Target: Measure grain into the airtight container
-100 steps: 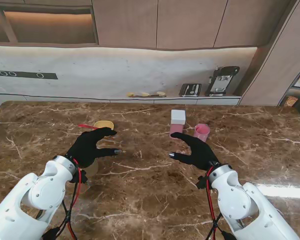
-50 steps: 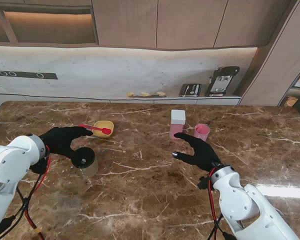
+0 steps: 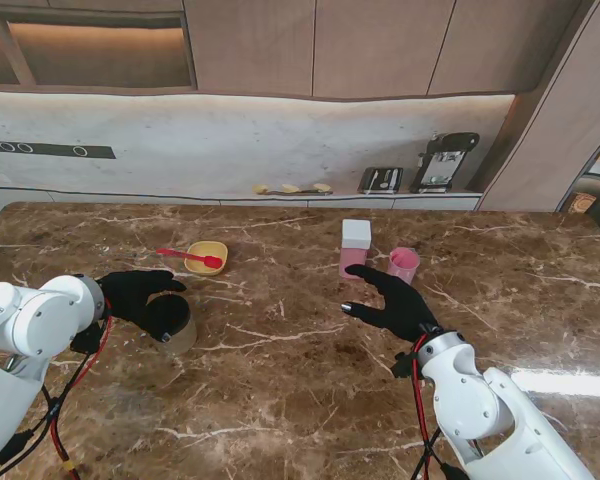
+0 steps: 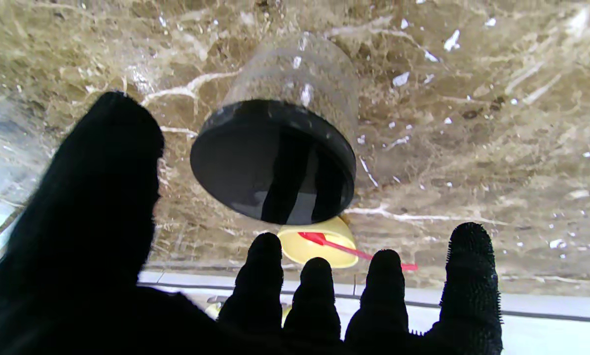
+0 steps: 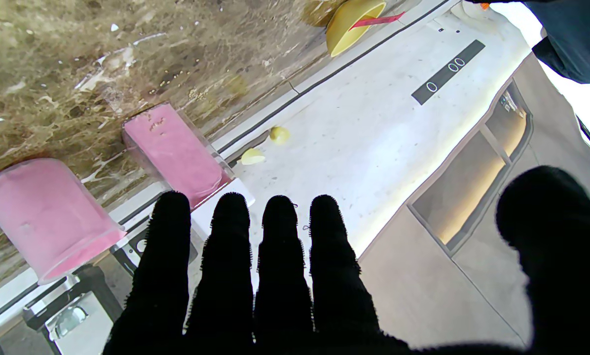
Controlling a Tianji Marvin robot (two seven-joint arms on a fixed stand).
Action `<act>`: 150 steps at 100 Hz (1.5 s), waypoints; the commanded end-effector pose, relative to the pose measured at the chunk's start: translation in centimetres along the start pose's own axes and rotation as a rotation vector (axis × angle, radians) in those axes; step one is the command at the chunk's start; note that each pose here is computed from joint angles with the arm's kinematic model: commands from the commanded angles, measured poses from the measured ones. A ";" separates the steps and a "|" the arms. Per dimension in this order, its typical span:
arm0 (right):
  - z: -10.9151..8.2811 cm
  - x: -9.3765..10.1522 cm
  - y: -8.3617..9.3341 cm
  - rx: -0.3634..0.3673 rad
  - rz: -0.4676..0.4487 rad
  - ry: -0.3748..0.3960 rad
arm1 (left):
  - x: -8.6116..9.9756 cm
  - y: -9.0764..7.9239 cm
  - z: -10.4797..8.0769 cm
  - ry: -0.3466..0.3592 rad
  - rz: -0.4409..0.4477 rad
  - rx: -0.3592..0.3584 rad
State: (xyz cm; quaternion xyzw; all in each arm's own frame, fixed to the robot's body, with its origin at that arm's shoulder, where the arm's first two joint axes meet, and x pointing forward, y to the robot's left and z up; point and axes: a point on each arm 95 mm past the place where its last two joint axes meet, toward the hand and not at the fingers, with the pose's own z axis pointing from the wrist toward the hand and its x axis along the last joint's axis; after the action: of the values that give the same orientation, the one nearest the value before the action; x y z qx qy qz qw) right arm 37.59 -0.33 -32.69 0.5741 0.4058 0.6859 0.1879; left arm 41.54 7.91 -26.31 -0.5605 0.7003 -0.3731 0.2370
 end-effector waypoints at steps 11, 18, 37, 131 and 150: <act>-0.4 0.0 -0.2 0.004 0.001 -0.010 | 0.2 0.8 0.9 0.008 0.019 -0.040; -0.5 0.1 -0.1 0.001 0.000 -0.009 | 0.3 0.9 1.1 0.009 0.035 -0.049; -0.6 0.4 0.0 0.004 0.002 -0.008 | 0.3 1.4 1.5 0.006 0.071 -0.067; -0.7 1.2 -0.1 0.015 0.003 -0.011 | 5.3 3.0 4.1 0.135 -0.013 0.121; -0.7 1.2 -0.2 0.013 0.007 -0.016 | 8.2 3.1 4.8 0.203 -0.036 0.153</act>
State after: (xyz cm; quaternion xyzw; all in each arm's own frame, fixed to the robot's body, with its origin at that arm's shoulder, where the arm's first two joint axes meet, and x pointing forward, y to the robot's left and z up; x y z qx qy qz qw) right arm 36.84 0.30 -31.65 0.5753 0.4042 0.6849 0.1914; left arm 41.49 0.71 -30.58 -0.5120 0.6829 -0.4738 0.2169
